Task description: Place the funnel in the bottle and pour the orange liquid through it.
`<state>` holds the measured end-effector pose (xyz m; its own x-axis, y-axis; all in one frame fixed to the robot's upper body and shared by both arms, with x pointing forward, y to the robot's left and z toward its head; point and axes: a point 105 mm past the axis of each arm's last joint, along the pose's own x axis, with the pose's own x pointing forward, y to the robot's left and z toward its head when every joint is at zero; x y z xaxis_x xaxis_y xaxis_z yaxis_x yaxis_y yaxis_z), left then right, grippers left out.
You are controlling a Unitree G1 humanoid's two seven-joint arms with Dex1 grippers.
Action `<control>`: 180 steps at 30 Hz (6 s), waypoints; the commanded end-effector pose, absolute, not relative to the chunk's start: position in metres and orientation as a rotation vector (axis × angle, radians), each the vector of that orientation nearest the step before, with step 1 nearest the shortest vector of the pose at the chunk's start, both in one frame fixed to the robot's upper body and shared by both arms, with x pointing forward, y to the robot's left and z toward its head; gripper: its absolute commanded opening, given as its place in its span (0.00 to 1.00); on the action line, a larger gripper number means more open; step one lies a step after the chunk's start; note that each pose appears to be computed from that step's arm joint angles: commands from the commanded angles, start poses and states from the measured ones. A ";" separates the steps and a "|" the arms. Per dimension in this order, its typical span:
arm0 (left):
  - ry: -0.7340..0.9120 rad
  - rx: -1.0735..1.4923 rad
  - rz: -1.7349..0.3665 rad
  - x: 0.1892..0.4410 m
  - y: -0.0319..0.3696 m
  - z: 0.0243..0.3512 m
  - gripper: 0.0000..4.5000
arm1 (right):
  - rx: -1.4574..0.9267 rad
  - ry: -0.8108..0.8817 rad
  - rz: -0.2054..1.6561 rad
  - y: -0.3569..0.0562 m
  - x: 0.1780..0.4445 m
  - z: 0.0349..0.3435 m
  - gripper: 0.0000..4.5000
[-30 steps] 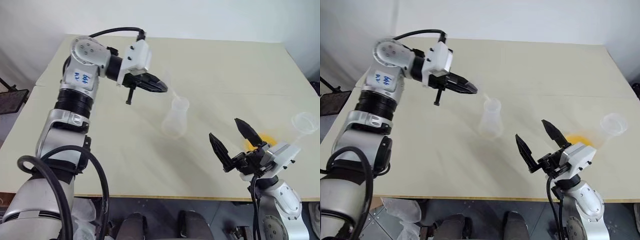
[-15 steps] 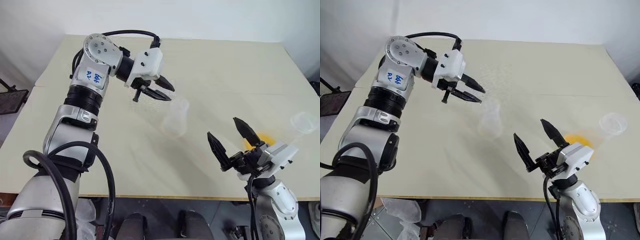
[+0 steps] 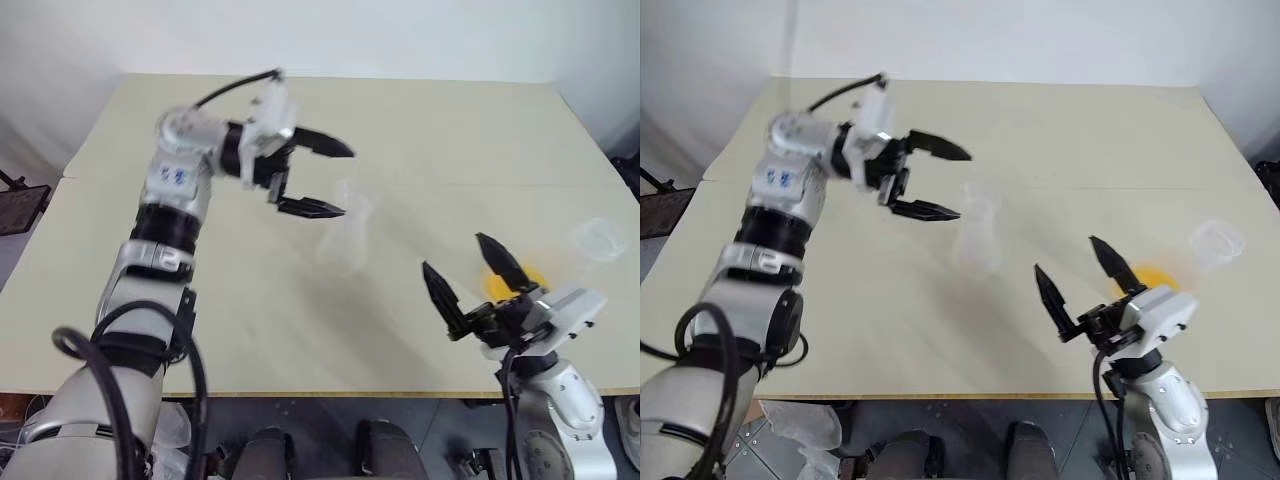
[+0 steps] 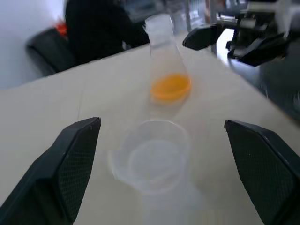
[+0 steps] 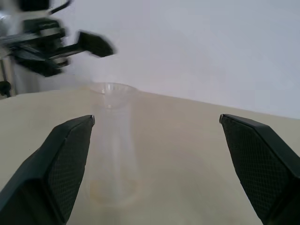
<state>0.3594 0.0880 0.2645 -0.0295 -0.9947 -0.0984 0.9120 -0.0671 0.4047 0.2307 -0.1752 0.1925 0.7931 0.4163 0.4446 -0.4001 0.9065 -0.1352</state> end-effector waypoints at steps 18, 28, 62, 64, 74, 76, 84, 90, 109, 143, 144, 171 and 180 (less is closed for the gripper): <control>-0.321 0.137 -1.320 0.305 0.125 0.215 1.00 | -0.074 -0.213 0.034 -0.305 0.154 0.150 1.00; -0.261 0.105 -1.398 0.282 0.111 0.211 1.00 | -0.001 -0.210 -0.002 -0.329 0.190 0.173 1.00; -0.300 0.131 -1.328 0.277 0.109 0.219 1.00 | 0.096 -0.204 0.157 -0.321 0.275 0.195 0.78; -0.305 0.134 -1.323 0.278 0.110 0.220 1.00 | 0.099 -0.221 0.172 -0.318 0.276 0.198 0.63; -0.318 0.134 -1.287 0.285 0.113 0.220 1.00 | 0.043 -0.339 0.284 -0.277 0.283 0.230 0.55; -0.319 0.133 -1.274 0.288 0.115 0.220 1.00 | -0.035 -0.336 0.298 -0.257 0.293 0.241 0.55; -0.316 0.121 -1.210 0.299 0.125 0.213 1.00 | -0.162 -0.250 0.518 -0.172 0.316 0.271 0.55; -0.323 0.115 -1.182 0.299 0.127 0.210 1.00 | -0.363 -0.315 0.524 -0.144 0.331 0.290 0.55; -0.356 0.116 -1.134 0.300 0.120 0.206 1.00 | -1.206 -0.601 0.362 -0.109 0.357 0.288 0.55; -0.383 0.072 -1.134 0.307 0.103 0.200 1.00 | -1.582 -0.805 0.318 -0.078 0.353 0.294 0.55; -0.385 0.071 -1.133 0.307 0.103 0.200 1.00 | -1.588 -0.805 0.320 -0.078 0.354 0.294 0.55; -0.408 0.059 -1.126 0.310 0.100 0.202 1.00 | -1.706 -0.904 0.277 -0.077 0.355 0.299 0.55; -0.412 0.056 -1.116 0.309 0.100 0.202 1.00 | -1.725 -0.927 0.283 -0.077 0.355 0.297 0.55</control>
<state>0.3120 0.1016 0.1965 0.3838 -0.8824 0.2723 0.8672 0.4457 0.2219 0.3613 -0.0777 0.2767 0.6954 0.6919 0.1943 0.3623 -0.1040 -0.9262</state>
